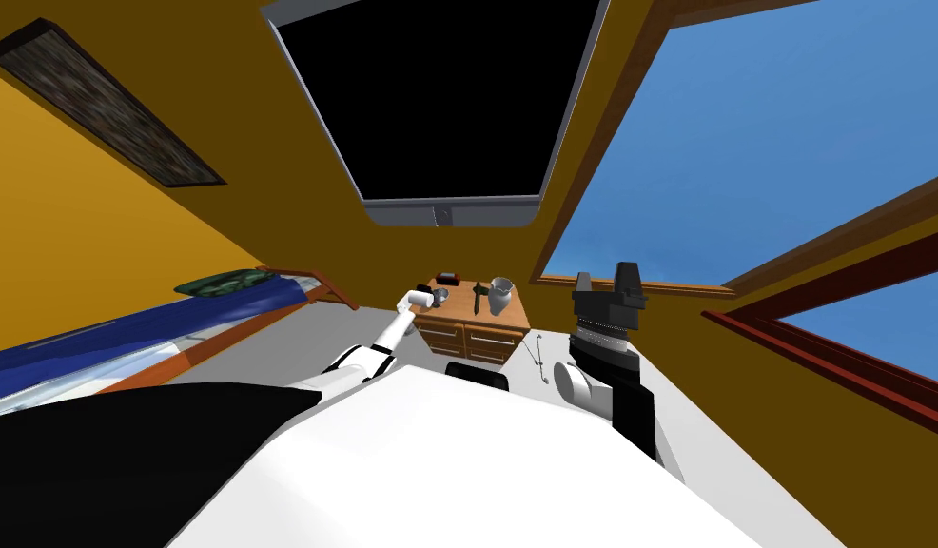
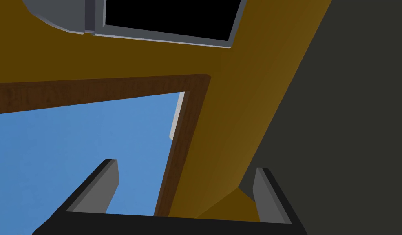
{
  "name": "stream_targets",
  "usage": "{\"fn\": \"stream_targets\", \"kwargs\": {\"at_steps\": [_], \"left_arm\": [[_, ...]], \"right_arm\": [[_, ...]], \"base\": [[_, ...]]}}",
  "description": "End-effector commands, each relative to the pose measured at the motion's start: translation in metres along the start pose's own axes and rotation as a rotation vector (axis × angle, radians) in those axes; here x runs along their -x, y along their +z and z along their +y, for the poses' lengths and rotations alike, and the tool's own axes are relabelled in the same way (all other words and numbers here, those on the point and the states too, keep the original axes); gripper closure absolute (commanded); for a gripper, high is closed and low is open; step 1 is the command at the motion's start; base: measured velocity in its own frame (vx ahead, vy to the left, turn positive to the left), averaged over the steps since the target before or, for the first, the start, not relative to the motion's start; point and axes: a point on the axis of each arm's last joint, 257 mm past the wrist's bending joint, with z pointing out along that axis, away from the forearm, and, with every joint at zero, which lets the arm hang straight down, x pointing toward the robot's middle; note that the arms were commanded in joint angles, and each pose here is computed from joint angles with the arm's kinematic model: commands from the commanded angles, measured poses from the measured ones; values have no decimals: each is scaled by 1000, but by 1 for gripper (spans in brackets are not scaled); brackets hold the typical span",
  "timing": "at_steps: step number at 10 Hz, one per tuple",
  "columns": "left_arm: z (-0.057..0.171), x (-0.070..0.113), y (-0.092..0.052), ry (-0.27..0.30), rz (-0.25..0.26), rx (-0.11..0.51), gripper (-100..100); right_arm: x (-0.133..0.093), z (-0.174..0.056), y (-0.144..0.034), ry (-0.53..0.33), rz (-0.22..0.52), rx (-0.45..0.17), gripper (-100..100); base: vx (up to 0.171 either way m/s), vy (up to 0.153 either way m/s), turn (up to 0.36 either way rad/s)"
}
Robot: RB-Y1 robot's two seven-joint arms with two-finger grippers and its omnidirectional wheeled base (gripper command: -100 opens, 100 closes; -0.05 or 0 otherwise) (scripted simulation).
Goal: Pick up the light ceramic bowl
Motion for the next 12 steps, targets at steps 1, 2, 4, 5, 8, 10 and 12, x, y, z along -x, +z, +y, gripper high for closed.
{"fn": "stream_targets", "kwargs": {"at_steps": [1,2,4,5,8,10,12], "left_arm": [[5,3,1,-8,-6,33,-100],[10,6,2,-20,-13,69,-100],[19,12,3,-39,-26,129,-100],[23,14,3,-46,-31,153,-100],[33,19,4,-56,-38,185,-100],[43,20,11,-60,-41,189,-100],[51,21,17,-62,-43,188,-100]], "right_arm": [[0,0,0,0,0,0,0],[0,0,0,0,0,0,0],[0,0,0,0,0,0,0],[0,0,0,0,0,0,0],[0,0,0,0,0,0,0],[0,0,0,0,0,0,0],[0,0,0,0,0,0,0]], "base": [[34,-19,21],[30,-11,32],[45,-11,43],[42,-11,26],[30,-14,18],[14,6,-12],[49,11,-22]]}}
